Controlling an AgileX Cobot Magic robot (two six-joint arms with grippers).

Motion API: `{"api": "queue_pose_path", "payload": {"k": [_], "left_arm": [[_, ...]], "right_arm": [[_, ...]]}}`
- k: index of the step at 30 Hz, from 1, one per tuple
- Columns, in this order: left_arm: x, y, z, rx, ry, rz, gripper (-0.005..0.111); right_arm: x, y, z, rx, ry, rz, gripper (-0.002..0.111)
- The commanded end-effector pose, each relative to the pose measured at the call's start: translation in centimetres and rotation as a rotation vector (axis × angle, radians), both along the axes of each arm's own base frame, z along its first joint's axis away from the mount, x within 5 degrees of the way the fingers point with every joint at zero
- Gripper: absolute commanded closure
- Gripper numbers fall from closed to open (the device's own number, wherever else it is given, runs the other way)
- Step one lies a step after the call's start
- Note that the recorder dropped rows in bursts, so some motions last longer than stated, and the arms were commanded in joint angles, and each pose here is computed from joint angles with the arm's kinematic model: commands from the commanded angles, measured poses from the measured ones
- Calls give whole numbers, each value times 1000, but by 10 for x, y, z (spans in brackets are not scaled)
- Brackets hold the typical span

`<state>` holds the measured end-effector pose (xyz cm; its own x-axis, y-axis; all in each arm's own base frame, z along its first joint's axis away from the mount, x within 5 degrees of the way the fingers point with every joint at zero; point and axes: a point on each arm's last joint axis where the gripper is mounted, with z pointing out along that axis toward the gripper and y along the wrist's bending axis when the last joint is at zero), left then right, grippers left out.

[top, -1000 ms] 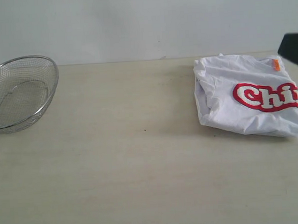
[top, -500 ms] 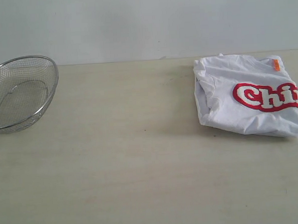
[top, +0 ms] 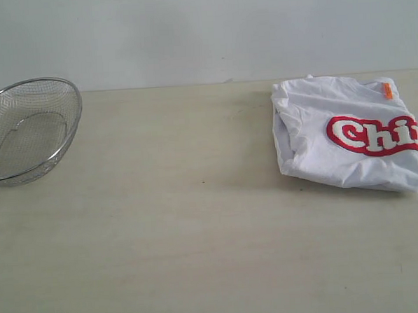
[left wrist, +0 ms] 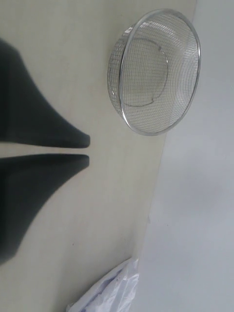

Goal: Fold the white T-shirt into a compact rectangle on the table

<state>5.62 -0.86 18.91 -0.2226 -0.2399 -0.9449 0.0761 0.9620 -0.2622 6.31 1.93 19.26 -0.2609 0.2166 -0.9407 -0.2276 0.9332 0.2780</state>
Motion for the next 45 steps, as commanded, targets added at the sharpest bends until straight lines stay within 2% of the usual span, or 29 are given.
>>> {"api": "queue_pose_path", "payload": {"k": [1, 8, 16, 45], "left_arm": [[0, 0, -1, -11, 8, 1, 102], [0, 0, -1, -11, 8, 1, 102], [0, 0, -1, -11, 8, 1, 102], [0, 0, -1, -11, 8, 1, 102]], "right_arm": [[0, -8, -4, -32, 14, -109, 108], [-7, -18, -9, -109, 36, -249, 108], [-9, -20, -10, -340, 2, -227, 108], [-9, -20, -10, -329, 5, -227, 108]]}}
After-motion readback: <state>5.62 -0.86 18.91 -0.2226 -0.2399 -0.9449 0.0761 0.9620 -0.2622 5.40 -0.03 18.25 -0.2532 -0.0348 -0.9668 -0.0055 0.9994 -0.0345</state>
